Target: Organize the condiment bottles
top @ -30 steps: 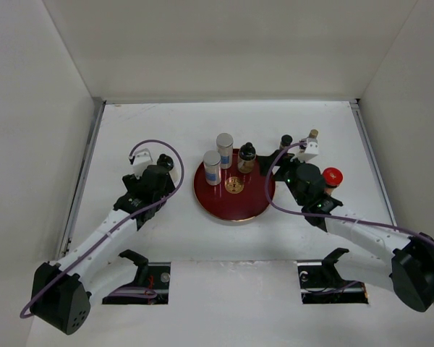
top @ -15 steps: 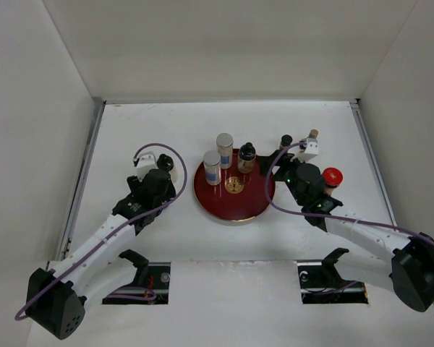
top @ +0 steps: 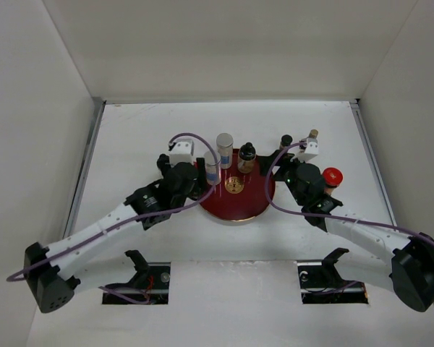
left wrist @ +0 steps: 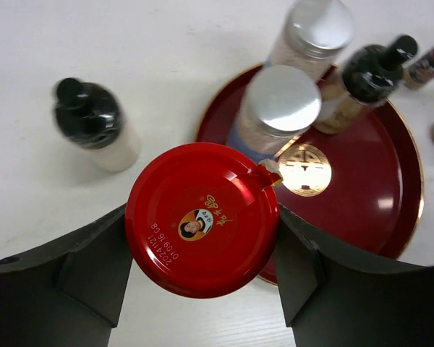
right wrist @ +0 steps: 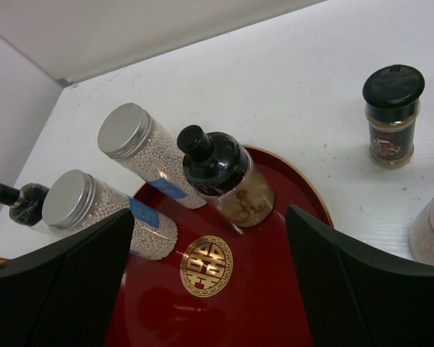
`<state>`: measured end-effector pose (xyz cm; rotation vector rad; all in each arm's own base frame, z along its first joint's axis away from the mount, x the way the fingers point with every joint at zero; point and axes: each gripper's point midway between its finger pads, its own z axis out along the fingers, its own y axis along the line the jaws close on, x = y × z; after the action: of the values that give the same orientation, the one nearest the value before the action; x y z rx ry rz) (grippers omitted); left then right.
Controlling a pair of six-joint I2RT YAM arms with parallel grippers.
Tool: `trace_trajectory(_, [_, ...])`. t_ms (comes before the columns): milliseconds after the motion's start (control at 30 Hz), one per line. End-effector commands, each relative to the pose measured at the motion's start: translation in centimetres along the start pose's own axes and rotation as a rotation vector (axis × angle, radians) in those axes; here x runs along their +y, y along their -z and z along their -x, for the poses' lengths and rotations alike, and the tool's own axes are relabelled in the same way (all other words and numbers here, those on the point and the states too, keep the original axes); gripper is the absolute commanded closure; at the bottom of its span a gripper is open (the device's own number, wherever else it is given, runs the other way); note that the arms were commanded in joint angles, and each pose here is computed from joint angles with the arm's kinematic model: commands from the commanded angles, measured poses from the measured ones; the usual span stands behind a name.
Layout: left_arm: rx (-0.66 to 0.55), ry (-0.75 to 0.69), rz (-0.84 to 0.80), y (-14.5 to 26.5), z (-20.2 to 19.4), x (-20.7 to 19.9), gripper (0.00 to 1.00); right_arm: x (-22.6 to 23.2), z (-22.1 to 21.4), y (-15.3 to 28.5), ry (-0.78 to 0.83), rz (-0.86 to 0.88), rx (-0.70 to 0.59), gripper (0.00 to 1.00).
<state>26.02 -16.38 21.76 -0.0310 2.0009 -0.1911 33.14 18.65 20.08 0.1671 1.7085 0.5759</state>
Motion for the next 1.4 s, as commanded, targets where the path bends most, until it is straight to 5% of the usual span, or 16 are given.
trace_trajectory(0, [-0.142,0.076,-0.133,-0.2,5.2,-5.7,0.64,1.6,2.0,0.0,-0.019,0.047,-0.056,0.11])
trace_trajectory(300, [-0.180,0.016,-0.299,-2.2,5.3,-15.5,0.64,-1.3,3.3,0.5,-0.048,-0.049,-0.108,0.12])
trace_trajectory(767, [-0.204,-0.077,-0.176,-11.7,2.8,-16.7,0.63,-4.5,4.1,0.8,-0.120,-0.139,-0.142,0.11])
trace_trajectory(1067, [-0.225,-0.057,-0.229,-11.0,2.8,-17.1,0.09,-4.5,3.8,0.6,-0.121,-0.136,-0.132,0.11])
trace_trajectory(1200, [-0.306,-0.019,-0.300,-7.3,5.9,-17.7,0.05,-4.3,3.9,0.6,-0.117,-0.131,-0.131,0.11])
trace_trajectory(1367, [-0.397,0.023,-0.291,-3.6,9.7,-14.6,0.13,-4.3,3.9,0.6,-0.118,-0.128,-0.131,0.11])
